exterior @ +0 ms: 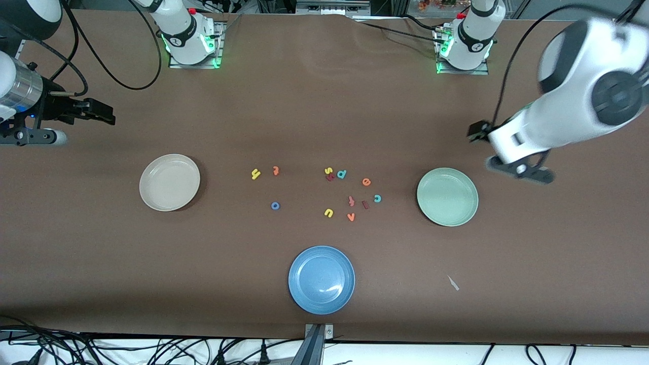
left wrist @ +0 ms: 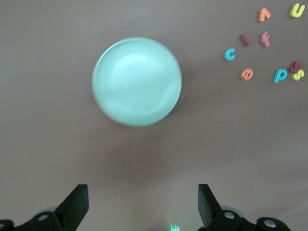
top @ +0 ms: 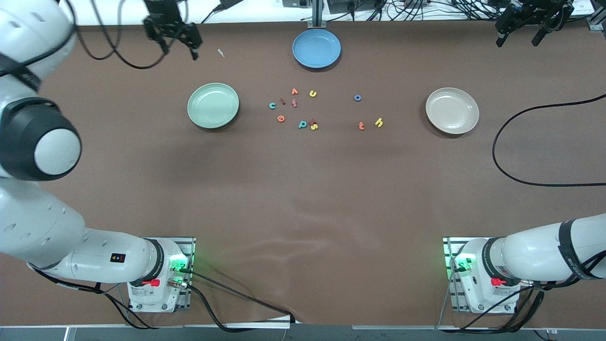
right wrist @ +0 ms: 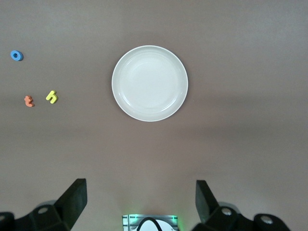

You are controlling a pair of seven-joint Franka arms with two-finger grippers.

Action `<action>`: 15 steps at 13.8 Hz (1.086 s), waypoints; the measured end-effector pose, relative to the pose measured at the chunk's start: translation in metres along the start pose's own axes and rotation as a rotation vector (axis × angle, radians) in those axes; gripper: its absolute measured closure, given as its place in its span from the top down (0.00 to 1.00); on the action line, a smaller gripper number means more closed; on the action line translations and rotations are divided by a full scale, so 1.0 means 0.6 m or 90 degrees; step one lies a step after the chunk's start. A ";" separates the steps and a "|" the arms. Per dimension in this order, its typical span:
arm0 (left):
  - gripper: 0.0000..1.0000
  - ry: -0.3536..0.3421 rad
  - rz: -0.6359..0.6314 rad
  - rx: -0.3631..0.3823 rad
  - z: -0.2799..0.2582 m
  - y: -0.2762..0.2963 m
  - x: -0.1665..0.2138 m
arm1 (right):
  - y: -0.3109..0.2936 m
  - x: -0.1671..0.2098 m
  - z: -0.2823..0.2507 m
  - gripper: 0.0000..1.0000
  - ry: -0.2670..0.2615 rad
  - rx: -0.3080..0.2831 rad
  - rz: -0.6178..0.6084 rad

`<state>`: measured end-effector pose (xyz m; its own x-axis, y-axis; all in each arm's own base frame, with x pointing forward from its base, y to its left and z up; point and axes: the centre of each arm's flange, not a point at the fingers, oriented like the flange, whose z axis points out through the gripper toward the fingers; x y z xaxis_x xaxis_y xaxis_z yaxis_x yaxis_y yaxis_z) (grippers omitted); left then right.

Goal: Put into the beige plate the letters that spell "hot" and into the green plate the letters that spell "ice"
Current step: 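Move the left gripper to the teal c while the right gripper reaches letters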

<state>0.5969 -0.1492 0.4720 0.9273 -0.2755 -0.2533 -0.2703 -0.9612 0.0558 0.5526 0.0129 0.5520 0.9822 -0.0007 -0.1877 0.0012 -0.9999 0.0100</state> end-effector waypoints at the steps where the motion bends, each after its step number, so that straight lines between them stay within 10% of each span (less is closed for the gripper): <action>1: 1.00 0.006 0.002 0.000 0.033 0.018 0.030 | 0.000 0.003 0.004 1.00 -0.003 0.000 0.000; 9: 1.00 0.065 0.012 -0.005 0.206 0.156 0.155 | -0.048 0.043 0.068 1.00 -0.038 -0.006 -0.009; 15: 1.00 0.065 -0.005 -0.015 0.351 0.227 0.201 | -0.212 0.108 0.185 1.00 -0.020 -0.021 0.126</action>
<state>0.6174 -0.3098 0.2459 0.9512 -0.2670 -0.1544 -0.2579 -0.9631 0.0770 0.5951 0.1392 0.4296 0.9578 -0.1973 -0.2089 -0.1839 -0.9795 0.0819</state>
